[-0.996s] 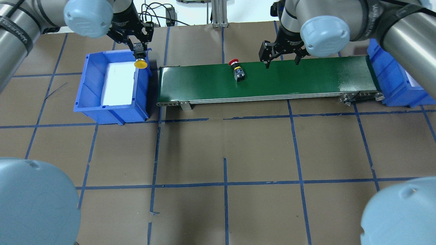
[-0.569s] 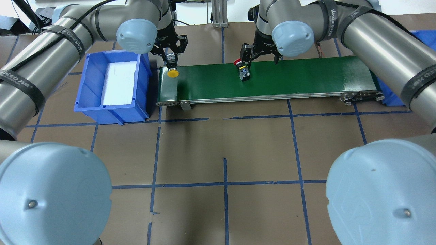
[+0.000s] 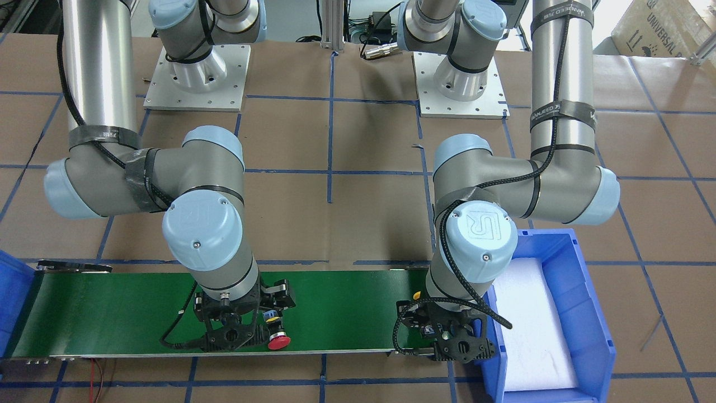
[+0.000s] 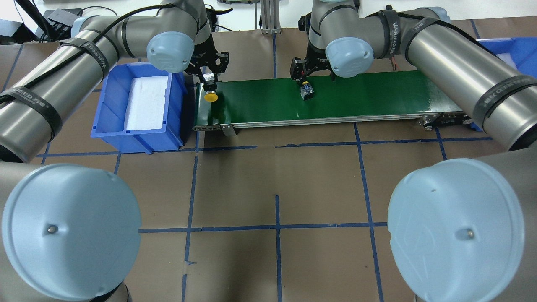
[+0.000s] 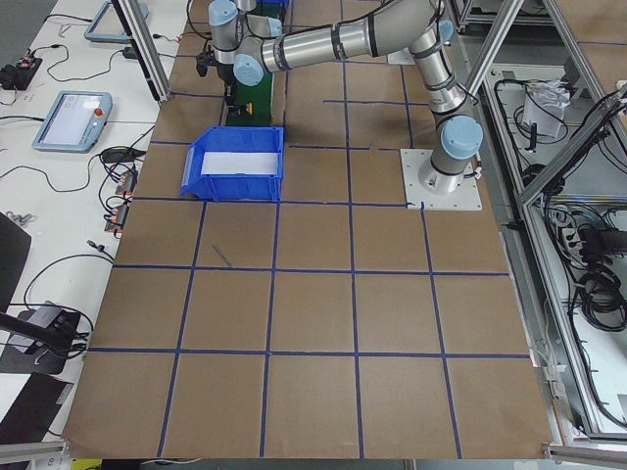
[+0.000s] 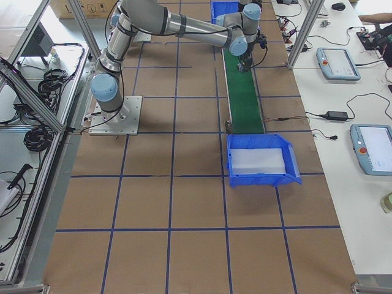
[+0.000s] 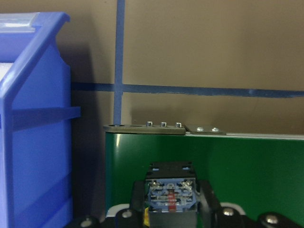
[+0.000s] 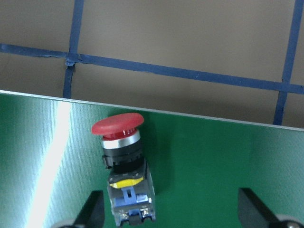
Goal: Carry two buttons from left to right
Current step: 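Release the second button with the left gripper while the right lifts the first, then carry the first button to the far bin while the left arm withdraws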
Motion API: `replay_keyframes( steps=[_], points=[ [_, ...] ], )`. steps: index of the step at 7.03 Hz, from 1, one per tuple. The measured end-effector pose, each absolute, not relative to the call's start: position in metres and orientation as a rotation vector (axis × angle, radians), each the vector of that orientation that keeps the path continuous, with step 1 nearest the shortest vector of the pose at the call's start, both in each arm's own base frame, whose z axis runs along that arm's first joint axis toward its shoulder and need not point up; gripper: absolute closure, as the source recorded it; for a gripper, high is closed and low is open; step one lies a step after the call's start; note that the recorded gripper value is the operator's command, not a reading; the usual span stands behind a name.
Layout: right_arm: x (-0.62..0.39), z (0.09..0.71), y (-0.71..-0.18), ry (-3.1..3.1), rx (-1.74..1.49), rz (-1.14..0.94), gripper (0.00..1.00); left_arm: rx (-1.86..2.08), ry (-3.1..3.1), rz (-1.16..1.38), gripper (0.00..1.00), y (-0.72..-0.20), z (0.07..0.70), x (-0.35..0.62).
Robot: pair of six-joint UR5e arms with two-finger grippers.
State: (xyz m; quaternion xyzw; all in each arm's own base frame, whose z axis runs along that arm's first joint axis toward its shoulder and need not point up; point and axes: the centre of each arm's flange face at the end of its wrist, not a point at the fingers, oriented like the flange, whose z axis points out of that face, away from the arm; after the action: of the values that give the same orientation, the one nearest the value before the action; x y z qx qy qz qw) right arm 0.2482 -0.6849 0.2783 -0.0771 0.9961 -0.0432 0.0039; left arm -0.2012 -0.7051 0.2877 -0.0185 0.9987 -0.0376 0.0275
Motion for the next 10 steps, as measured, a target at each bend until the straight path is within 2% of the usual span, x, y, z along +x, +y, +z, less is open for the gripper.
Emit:
replay_keyframes(
  steps=[1,2,3,4,5,10],
  points=[
    [0.249,0.272,-0.688,3.120,-0.242,-0.141,0.02,-0.058,3.083,-0.103,0.44,-0.706,0.281,-0.199],
    [0.250,0.266,-0.692,3.116,-0.242,-0.149,0.05,-0.058,3.082,-0.092,0.00,-0.705,0.277,-0.198],
    [0.251,0.263,-0.696,3.114,-0.242,-0.156,0.30,-0.059,3.079,-0.085,0.00,-0.705,0.275,-0.197],
    [0.251,0.261,-0.699,3.115,-0.245,-0.157,0.88,-0.067,3.073,-0.082,0.00,-0.704,0.276,-0.192],
    [0.250,0.261,-0.701,3.115,-0.254,-0.153,0.96,-0.087,3.068,-0.078,0.00,-0.704,0.284,-0.182],
    [0.208,0.268,-0.708,3.111,-0.344,-0.090,0.96,-0.130,3.050,-0.148,0.00,-0.665,0.411,-0.123]
  ],
)
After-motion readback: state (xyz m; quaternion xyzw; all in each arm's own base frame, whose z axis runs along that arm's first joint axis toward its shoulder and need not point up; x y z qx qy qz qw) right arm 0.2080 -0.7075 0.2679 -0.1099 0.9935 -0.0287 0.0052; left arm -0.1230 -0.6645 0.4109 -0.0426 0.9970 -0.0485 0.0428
